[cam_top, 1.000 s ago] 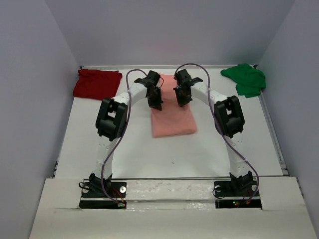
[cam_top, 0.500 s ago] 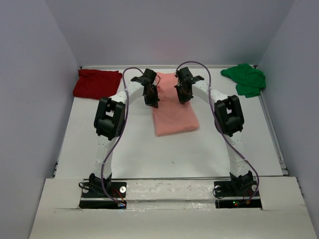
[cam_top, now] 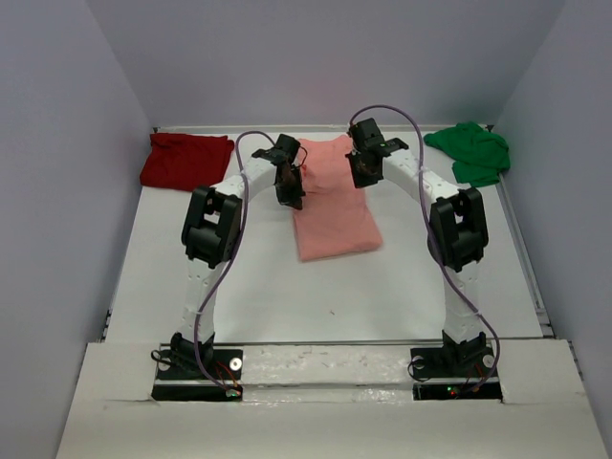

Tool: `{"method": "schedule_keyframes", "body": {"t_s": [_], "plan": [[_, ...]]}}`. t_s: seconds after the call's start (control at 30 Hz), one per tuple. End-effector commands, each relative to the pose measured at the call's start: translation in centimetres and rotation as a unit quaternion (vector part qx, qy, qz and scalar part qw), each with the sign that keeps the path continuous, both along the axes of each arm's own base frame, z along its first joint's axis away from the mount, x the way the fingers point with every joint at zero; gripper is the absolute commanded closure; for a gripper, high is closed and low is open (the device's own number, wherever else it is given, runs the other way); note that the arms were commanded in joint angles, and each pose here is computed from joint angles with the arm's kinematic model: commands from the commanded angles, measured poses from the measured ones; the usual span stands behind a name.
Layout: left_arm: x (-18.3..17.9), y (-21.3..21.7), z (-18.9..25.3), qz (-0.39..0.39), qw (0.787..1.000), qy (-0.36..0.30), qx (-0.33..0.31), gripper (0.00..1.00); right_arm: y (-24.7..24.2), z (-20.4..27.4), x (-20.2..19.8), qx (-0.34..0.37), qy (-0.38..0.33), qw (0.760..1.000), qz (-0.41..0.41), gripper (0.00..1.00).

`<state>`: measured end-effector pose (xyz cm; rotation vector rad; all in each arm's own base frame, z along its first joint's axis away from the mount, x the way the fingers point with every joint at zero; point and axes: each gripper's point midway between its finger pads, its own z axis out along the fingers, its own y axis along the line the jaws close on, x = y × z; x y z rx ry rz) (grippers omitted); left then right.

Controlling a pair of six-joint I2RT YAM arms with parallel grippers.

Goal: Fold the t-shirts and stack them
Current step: Fold the folded rectangular tshirt in 1/3 of the way

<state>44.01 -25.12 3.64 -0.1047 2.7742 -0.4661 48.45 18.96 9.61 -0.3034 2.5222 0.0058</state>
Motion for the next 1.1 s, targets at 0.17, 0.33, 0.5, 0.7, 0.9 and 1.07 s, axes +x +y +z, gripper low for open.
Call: {"method": "schedule_keyframes", "body": {"t_s": [0.17,0.33,0.5,0.7,0.9,1.07], "plan": [[0.3,0.3,0.4,-0.008,1.0,-0.006,0.004,1.0,-1.0,-2.3,-0.9,-0.015,0.02,1.0,-0.01,1.0],[0.4,0.3,0.7,-0.009,1.0,-0.009,0.003,1.0,-0.8,-3.8,-0.9,-0.016,0.032,0.999,-0.011,1.0],[0.5,0.4,0.9,-0.011,1.0,-0.01,0.003,1.0,-0.6,-6.5,-1.2,-0.017,0.057,0.998,-0.01,1.0],[0.5,0.7,0.8,-0.01,1.0,-0.008,0.006,1.0,-1.0,-8.6,-2.4,-0.017,0.076,0.997,-0.022,1.0],[1.0,1.3,1.5,-0.001,0.999,-0.024,0.021,1.0,-1.4,-6.8,-1.9,-0.026,0.052,0.998,-0.022,1.0],[1.6,2.4,3.8,0.014,0.997,-0.058,0.044,1.0,-1.4,-3.2,-1.3,-0.017,0.017,0.999,-0.022,1.0]]}}
